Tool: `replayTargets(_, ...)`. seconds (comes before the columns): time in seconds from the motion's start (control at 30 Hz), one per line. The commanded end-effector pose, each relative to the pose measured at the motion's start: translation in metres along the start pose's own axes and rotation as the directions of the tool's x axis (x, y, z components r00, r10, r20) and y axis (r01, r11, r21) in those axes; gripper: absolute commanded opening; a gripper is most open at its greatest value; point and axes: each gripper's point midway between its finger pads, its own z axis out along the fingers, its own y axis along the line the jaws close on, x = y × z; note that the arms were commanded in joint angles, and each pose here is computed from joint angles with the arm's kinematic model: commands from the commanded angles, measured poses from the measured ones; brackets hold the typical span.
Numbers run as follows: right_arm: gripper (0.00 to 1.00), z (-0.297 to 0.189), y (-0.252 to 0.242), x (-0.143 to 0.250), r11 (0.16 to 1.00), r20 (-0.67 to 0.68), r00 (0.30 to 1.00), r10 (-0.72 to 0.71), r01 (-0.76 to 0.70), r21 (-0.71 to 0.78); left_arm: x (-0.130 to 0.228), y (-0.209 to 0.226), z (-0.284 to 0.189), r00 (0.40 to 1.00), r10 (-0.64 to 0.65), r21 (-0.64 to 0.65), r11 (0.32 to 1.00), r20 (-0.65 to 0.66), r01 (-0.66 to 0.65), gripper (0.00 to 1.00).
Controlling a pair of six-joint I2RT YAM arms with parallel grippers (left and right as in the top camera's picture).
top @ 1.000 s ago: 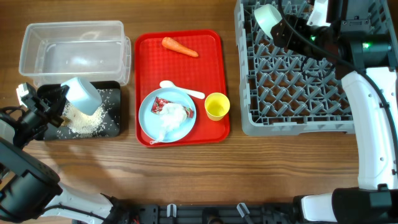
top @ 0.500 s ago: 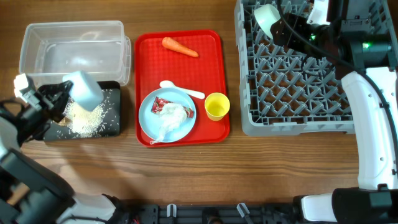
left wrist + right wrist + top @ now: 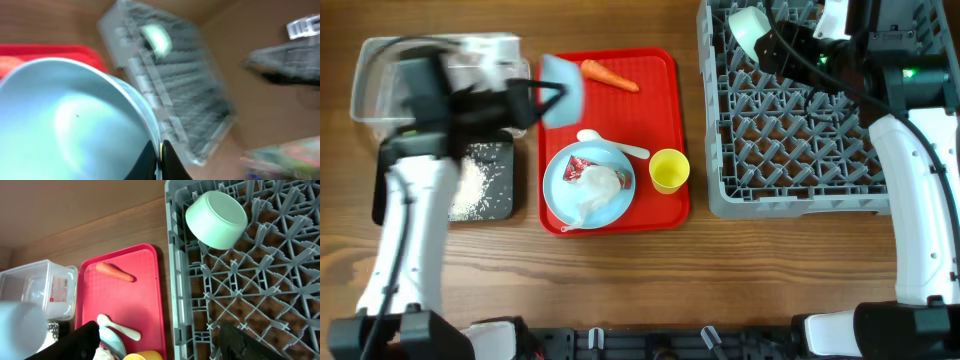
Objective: Sort waste into correct bins and load items into the dishwasher rack
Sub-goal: 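Carry the empty blue bowl back and place it on the red tray, then reach the right gripper to the blue bowl and grasp its rim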
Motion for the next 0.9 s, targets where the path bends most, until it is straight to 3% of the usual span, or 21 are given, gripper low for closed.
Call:
replayTargets(0.0, 0.79, 0.004, 0.001, -0.001, 1.000, 0.001, 1.000, -0.028, 0.028, 0.005, -0.009, 0.047, 0.027, 0.990, 0.118, -0.561, 0.826, 0.079, -0.053, 0.04)
replayTargets(0.1, 0.78, 0.004, 0.001, -0.001, 0.999, 0.000, 0.999, -0.046, 0.046, 0.005, 0.004, 0.040, 0.057, 0.966, 0.259, -0.652, 0.730, -0.014, -0.205, 0.04)
replayTargets(0.27, 0.78, 0.004, 0.002, -0.003, 0.999, 0.008, 0.999, -0.053, 0.053, 0.002, 0.035, 0.050, 0.107, 0.945, 0.302, -0.672, 0.676, -0.122, -0.303, 0.04)
replayTargets(0.57, 0.79, 0.004, 0.003, -0.004, 0.997, 0.014, 0.997, -0.079, 0.079, 0.000, 0.069, 0.090, 0.142, 0.944, 0.253, -0.678, 0.659, -0.209, -0.327, 0.04)
replayTargets(0.77, 0.79, 0.004, 0.004, -0.003, 0.997, 0.011, 0.997, -0.071, 0.071, -0.008, 0.078, 0.096, 0.159, 0.940, 0.256, -0.643, 0.685, -0.227, -0.342, 0.05)
replayTargets(0.87, 0.79, 0.004, 0.007, -0.003, 0.997, 0.013, 0.997, -0.077, 0.077, -0.015, 0.082, 0.100, 0.161, 0.939, 0.252, -0.644, 0.684, -0.234, -0.344, 0.14)
